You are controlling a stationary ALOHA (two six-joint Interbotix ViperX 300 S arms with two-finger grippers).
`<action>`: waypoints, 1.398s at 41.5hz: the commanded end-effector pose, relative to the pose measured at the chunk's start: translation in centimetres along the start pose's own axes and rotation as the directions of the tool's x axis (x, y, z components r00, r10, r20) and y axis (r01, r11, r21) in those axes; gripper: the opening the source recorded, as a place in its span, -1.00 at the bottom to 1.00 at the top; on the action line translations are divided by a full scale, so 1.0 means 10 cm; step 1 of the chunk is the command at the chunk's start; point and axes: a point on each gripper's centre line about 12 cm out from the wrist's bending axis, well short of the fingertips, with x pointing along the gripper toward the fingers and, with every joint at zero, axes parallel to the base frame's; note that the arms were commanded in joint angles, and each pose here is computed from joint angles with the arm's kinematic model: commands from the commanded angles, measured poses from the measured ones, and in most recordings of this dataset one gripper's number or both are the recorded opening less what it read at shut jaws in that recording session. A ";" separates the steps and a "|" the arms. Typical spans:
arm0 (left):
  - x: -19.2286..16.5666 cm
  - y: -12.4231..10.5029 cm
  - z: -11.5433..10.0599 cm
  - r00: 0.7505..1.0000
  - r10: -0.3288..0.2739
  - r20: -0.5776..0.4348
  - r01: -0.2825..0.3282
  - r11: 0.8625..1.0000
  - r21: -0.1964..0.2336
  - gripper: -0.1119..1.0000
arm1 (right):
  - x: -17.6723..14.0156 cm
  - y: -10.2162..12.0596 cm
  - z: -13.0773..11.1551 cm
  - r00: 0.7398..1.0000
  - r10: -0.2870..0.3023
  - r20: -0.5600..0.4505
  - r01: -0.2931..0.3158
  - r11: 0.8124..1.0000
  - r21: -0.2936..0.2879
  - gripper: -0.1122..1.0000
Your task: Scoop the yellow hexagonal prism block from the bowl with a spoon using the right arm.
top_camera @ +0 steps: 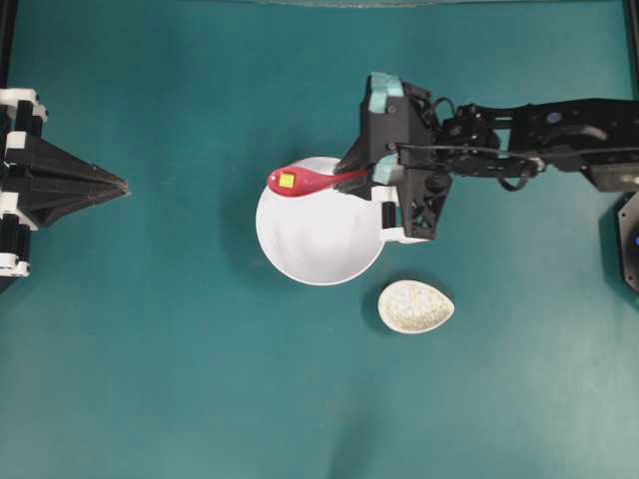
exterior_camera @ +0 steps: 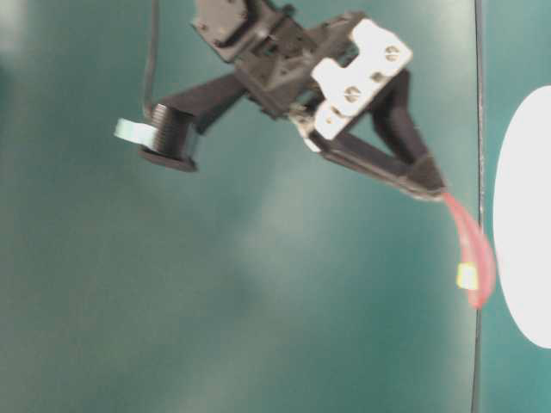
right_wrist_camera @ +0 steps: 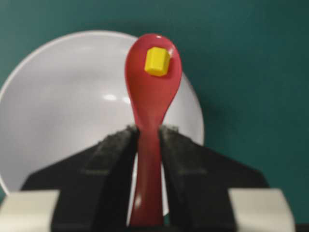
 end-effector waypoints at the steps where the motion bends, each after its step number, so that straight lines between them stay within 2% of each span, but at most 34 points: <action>1: 0.03 0.00 0.08 1.000 0.001 0.017 -0.001 1.000 0.000 -0.79 | -0.21 0.00 0.19 0.997 -0.008 0.073 0.009 1.000 -0.021 -0.36; 19: 0.03 0.00 0.07 1.000 0.001 0.015 -0.001 1.000 0.000 -0.79 | -0.69 0.03 0.33 0.982 -0.014 0.186 0.023 0.999 -0.044 -0.36; 32: 0.03 0.00 0.08 1.000 0.001 0.018 -0.001 1.000 0.000 -0.79 | -0.99 0.16 0.37 0.969 0.013 0.246 0.006 0.997 -0.079 -0.36; 58: 0.02 0.00 0.10 1.000 0.001 0.029 -0.001 1.000 -0.003 -0.79 | -1.09 0.24 0.36 0.963 0.035 0.267 -0.009 0.995 -0.095 -0.36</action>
